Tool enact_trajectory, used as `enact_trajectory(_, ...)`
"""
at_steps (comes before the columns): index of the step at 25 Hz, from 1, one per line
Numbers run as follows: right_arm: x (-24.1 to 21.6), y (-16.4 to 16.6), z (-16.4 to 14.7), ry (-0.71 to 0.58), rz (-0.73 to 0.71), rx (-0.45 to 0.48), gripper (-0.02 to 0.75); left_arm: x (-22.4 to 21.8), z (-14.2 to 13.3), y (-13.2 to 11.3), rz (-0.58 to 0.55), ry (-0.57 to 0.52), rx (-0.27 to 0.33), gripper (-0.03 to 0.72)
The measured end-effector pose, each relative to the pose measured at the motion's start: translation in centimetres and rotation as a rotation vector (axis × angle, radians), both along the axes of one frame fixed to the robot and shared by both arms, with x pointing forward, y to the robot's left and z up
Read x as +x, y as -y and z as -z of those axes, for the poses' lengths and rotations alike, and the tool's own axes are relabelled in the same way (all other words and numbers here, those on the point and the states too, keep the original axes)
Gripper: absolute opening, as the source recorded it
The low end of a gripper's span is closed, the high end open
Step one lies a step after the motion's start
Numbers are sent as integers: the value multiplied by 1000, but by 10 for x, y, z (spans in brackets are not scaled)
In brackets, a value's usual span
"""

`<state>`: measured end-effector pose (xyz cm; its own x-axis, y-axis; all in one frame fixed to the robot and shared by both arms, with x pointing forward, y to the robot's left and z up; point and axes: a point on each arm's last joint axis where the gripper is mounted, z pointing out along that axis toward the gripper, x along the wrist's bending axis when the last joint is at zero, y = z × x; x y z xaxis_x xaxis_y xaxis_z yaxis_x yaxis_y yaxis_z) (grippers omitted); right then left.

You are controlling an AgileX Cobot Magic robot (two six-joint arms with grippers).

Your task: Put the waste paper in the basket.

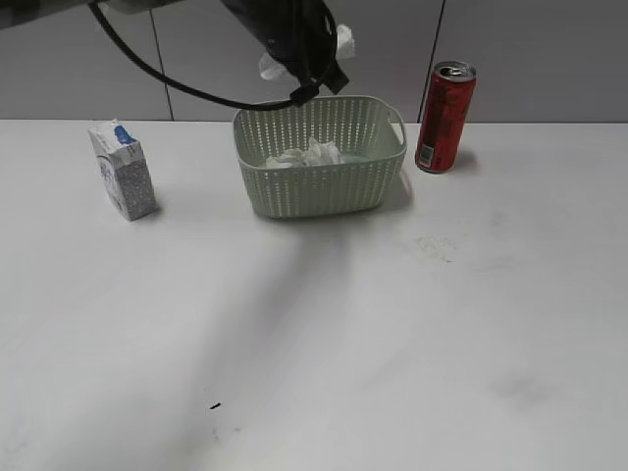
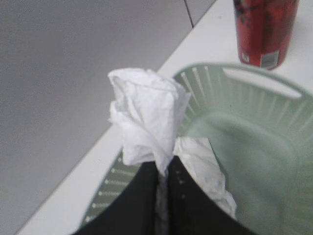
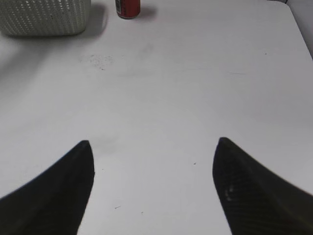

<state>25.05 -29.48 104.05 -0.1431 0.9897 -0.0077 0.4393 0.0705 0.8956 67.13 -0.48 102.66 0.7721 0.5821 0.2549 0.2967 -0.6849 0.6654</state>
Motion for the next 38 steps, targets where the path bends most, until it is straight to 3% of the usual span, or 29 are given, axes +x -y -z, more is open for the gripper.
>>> enact_trajectory(3,0,1,0,-1,10,2,572,2,20,-5,-22,-133,-14,136)
enact_trajectory(7,0,1,0,-1,20,7,572,0,30,-4,-27,-217,-39,510)
enact_trajectory(9,0,1,0,-1,21,8,572,-1,32,-3,-34,-238,-47,618)
enact_trajectory(14,0,2,0,-1,22,6,572,-5,29,-7,-77,-299,-35,638)
enact_trajectory(20,0,2,0,-1,22,6,572,-16,-2,-35,-205,-355,87,623)
enact_trajectory(22,0,2,0,-1,22,6,572,-17,-14,-51,-270,-389,94,615)
enact_trajectory(32,0,2,0,-1,22,5,572,-3,-59,-161,-543,-443,-24,592)
enact_trajectory(38,0,2,0,-1,23,6,572,-20,-63,-224,-677,-492,-32,591)
